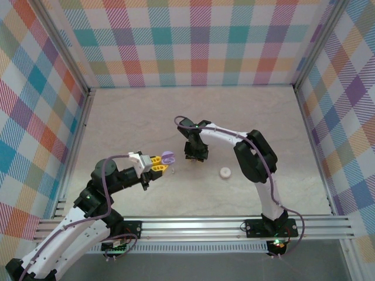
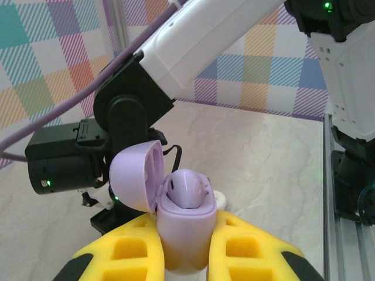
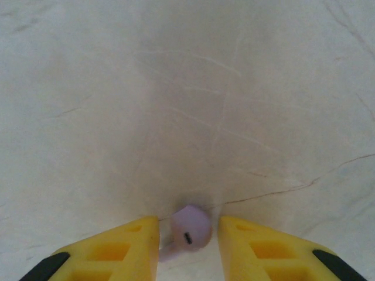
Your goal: Insert the wireless bluetooth earbuds into the charging case
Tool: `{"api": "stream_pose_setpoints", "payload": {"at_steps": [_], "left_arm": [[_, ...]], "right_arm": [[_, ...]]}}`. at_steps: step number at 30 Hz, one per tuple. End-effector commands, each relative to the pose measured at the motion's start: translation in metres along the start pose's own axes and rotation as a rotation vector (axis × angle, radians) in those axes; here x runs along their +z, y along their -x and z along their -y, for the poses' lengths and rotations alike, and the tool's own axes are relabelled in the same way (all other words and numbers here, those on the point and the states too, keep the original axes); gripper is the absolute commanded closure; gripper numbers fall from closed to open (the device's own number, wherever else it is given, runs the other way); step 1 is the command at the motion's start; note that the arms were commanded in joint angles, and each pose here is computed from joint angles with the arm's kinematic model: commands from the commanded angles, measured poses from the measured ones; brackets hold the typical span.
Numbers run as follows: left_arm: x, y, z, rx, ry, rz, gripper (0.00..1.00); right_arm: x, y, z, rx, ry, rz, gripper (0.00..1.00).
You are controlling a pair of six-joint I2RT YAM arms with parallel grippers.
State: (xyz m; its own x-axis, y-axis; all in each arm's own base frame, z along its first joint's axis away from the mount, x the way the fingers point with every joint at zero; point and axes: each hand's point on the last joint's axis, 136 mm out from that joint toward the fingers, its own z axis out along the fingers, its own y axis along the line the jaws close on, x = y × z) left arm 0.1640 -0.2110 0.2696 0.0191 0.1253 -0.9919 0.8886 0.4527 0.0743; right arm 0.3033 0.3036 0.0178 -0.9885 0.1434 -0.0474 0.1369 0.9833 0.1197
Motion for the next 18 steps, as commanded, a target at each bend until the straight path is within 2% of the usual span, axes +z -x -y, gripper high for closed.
{"api": "stream_pose_setpoints", "payload": {"at_steps": [1, 9, 18], "left_arm": [[-0.005, 0.012, 0.006, 0.03, -0.019, 0.029, 1.0], [-0.005, 0.012, 0.006, 0.031, -0.019, 0.03, 1.0], [-0.003, 0.007, 0.006, 0.006, -0.02, 0.031, 1.0]], "right_arm": [[0.006, 0.003, 0.009, 0.011, -0.053, 0.0, 0.66], [0.008, 0.004, 0.009, -0.042, -0.066, -0.009, 0.68], [0.007, 0.003, -0.003, -0.115, -0.008, -0.025, 0.72]]}}
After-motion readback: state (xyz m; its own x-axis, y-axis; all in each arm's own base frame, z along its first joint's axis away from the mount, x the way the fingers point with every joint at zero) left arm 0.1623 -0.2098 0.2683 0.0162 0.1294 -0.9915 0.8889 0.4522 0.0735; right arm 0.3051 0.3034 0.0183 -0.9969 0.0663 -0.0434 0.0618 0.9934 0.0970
